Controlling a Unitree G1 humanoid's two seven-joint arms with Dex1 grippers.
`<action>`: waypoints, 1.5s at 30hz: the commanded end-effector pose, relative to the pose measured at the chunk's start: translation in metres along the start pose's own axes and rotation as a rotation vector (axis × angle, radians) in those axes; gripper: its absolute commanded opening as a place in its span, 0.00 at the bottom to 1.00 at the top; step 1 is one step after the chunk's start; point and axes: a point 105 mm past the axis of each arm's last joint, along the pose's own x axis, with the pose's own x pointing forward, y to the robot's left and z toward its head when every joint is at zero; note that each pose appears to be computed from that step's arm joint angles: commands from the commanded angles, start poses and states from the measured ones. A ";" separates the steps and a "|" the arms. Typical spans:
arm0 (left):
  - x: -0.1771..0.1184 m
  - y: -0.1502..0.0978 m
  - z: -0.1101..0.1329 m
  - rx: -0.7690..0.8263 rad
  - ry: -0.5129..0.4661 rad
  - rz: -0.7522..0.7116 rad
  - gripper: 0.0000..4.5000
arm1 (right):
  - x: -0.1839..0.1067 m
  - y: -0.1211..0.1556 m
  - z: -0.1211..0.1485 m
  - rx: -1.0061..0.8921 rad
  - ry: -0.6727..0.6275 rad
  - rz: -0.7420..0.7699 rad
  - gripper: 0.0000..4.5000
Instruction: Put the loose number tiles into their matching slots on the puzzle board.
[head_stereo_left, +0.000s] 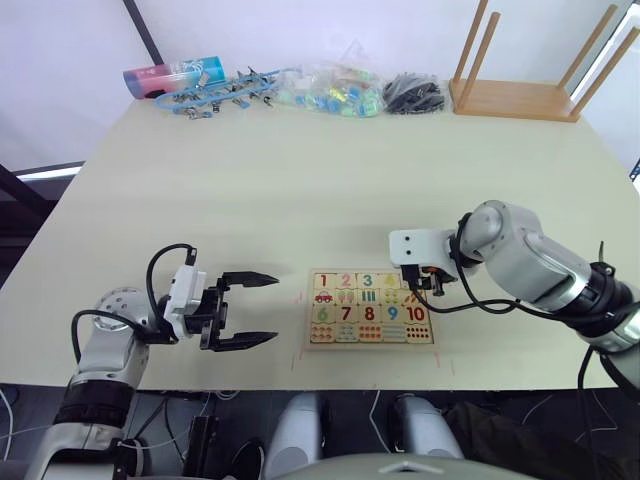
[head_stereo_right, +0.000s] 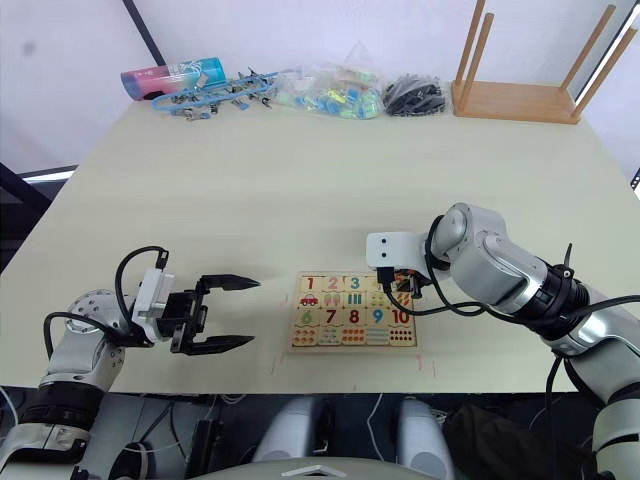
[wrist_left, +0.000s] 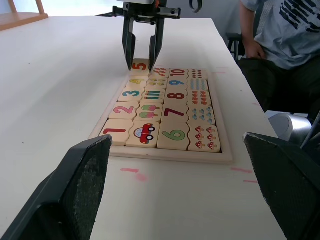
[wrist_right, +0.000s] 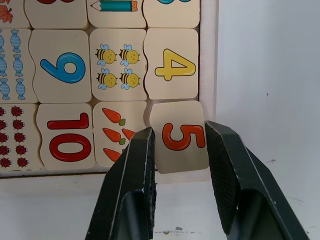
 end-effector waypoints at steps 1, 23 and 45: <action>-0.001 -0.002 0.004 0.028 -0.003 -0.028 1.00 | -0.011 -0.006 0.007 -0.016 -0.019 -0.028 0.20; 0.000 0.001 0.002 0.031 -0.005 -0.031 1.00 | -0.016 -0.006 0.005 0.007 -0.007 -0.014 0.20; 0.002 0.001 0.004 0.036 -0.004 -0.042 1.00 | -0.011 0.000 0.010 0.018 -0.012 0.006 0.20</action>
